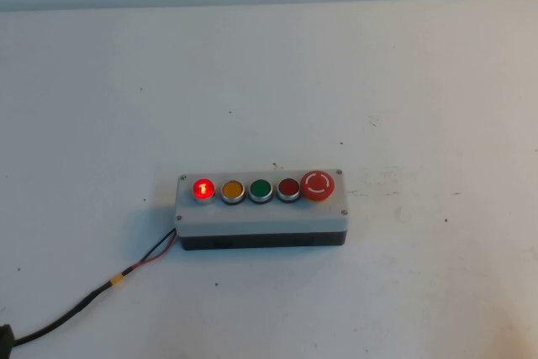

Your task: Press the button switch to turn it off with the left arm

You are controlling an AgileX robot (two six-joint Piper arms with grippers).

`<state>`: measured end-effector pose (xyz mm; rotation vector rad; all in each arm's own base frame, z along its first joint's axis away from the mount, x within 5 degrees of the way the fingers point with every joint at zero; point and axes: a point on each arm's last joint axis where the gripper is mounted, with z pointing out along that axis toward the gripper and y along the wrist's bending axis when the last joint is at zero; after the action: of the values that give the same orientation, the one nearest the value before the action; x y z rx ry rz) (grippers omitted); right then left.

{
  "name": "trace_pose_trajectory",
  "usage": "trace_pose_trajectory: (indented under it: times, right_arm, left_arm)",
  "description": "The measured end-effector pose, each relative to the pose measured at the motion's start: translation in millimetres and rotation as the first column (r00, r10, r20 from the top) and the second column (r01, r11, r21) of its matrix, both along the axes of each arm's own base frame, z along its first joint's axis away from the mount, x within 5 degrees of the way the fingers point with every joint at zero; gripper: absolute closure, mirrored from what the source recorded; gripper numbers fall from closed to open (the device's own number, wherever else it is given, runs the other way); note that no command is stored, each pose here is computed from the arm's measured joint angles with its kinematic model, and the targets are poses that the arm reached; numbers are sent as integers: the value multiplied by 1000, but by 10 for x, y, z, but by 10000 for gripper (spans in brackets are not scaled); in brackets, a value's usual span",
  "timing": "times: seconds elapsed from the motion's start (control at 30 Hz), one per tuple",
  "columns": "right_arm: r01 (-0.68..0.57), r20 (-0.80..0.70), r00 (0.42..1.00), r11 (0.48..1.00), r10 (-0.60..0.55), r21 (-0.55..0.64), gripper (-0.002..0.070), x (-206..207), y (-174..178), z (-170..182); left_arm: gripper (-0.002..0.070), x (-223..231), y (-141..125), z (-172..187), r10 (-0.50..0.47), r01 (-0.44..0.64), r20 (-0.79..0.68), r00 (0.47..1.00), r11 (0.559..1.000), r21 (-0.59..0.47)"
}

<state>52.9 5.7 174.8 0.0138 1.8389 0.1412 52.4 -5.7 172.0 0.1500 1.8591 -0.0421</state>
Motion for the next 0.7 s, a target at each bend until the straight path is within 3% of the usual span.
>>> trace_pose_trajectory:
  times: [0.13,0.23,0.4,0.57,0.7]
  right_arm:
    - [0,0,1000,1000,0,0,692,0,0,0]
    - [0,0,1000,1000,0,0,692,0,0,0]
    - [0,0,1000,1000,0,0,692,0,0,0]
    - [0,0,1000,1000,0,0,692,0,0,0]
    - [0,0,1000,1000,0,0,692,0,0,0]
  left_arm:
    - [678,2,-9,10,-2,2,8,1000,1000,-28]
    - [678,10,-38,55,2,5,43,999,988,-153]
    - [678,32,-49,215,61,16,167,984,906,-423]
    - [678,36,-23,298,110,26,236,966,862,-507]
    - [678,59,-70,444,73,18,141,987,830,-557]
